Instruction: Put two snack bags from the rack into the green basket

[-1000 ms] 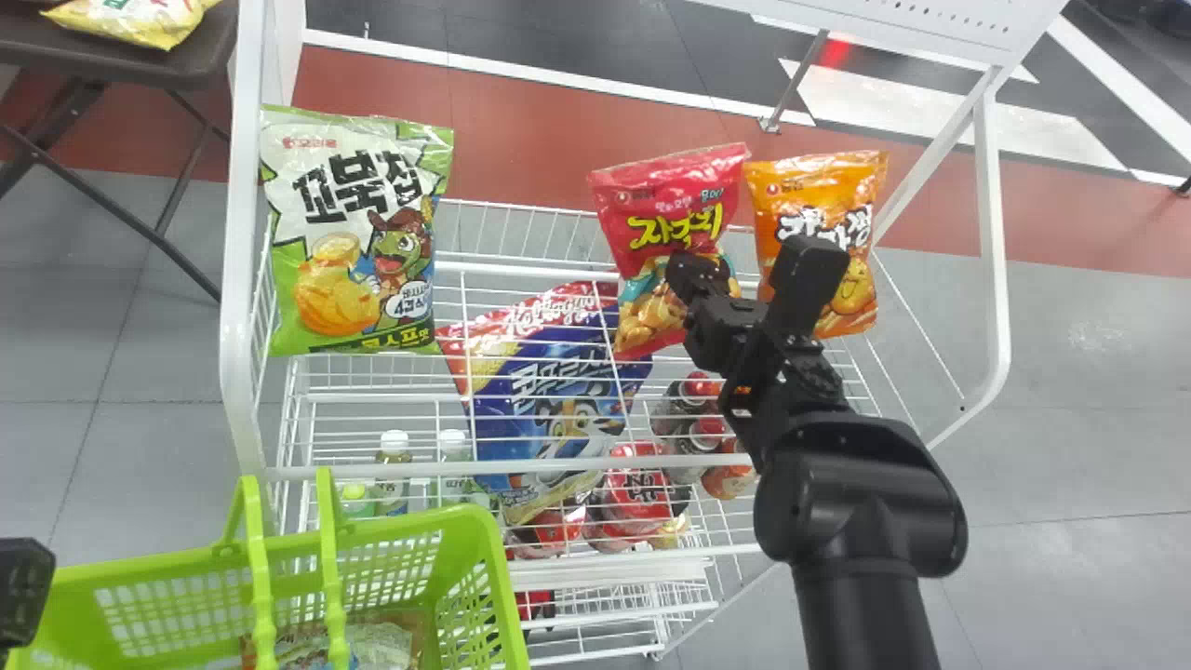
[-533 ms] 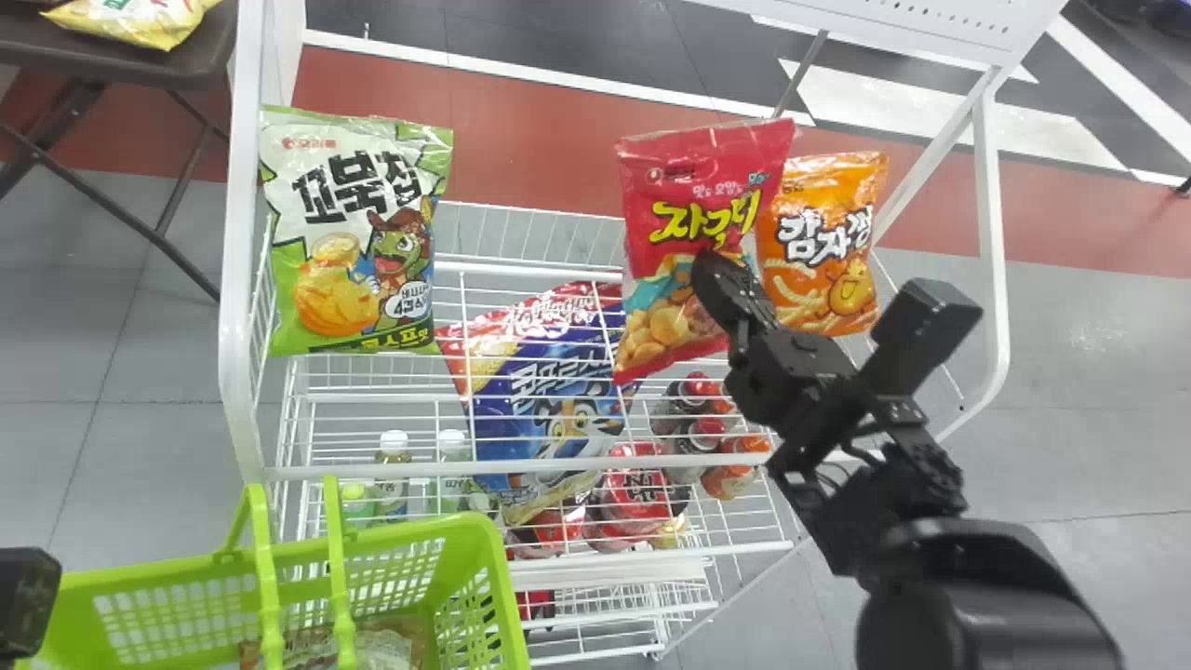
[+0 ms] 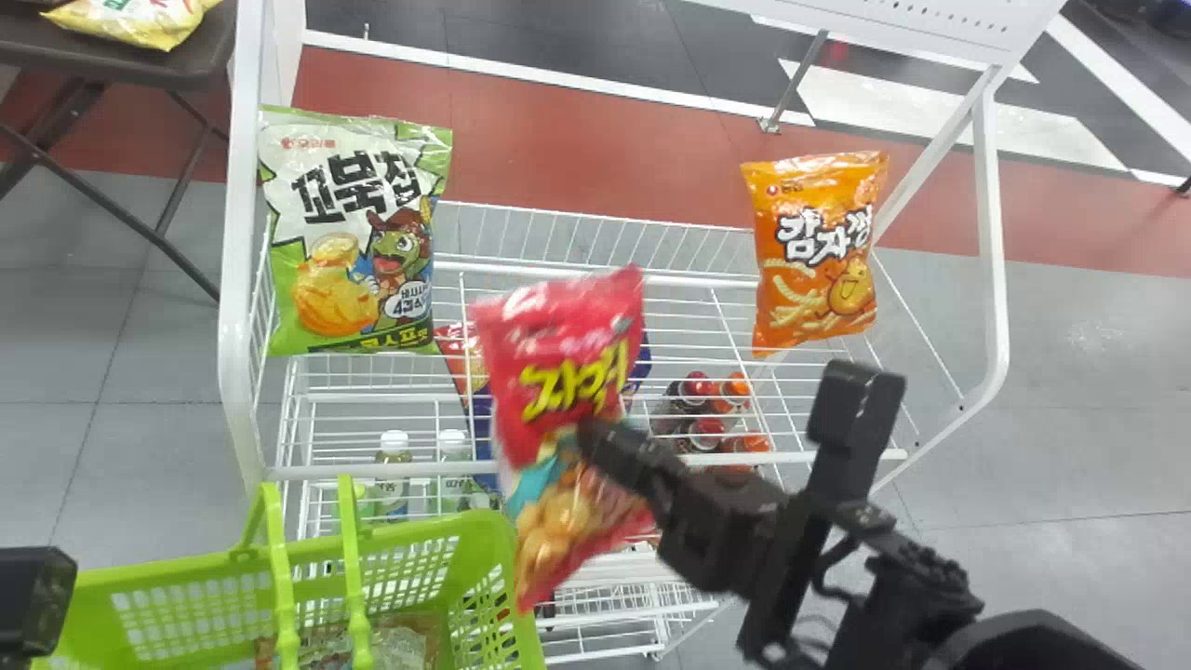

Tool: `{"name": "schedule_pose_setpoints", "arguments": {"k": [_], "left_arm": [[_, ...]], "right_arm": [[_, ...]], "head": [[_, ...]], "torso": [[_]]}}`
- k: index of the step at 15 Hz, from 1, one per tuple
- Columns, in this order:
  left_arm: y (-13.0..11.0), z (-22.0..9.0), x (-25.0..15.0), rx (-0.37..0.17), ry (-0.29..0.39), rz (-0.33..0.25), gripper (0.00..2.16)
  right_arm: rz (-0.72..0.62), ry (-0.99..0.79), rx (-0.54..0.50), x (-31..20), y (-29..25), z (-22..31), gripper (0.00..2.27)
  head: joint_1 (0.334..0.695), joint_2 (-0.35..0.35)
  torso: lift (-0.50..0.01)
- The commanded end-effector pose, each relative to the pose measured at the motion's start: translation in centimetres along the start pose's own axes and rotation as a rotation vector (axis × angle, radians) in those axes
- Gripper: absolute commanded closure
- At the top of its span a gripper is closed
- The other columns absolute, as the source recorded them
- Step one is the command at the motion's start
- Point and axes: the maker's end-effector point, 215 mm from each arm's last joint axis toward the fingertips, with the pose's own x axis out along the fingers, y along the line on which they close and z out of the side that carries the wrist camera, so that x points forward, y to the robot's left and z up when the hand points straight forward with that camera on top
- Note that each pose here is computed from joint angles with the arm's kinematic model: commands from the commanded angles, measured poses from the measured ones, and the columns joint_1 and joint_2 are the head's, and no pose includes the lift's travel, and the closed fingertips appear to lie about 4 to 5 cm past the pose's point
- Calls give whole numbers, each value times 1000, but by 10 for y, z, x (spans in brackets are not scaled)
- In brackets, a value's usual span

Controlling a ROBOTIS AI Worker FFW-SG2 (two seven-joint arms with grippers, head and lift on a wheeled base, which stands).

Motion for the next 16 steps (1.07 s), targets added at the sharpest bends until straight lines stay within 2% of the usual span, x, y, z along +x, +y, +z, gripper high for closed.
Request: {"name": "schedule_pose_setpoints", "arguments": {"k": [1,6,9,13,16], "left_arm": [[-1,-1,2,7,8,3,1268],[-1,-2,4,11,12,12,1268],[-1,-2,5,12,15,12,1268],[-1,-5,7,14,24,13,1268],[-2,-5,7,17,25,13,1268]], "right_arm": [[26,217,18,-16,22,-60,2243],[88,467,8,-50,58,-129,2243],[147,510,-3,-49,86,-147,2243],[174,565,16,-28,98,-178,2243],[169,533,48,9,94,-191,2243]], "head": [[695,-345],[695,-330],[695,-303],[695,-215],[695,-169]], "torso": [[-4],[-4],[-4],[-4],[-4]]}}
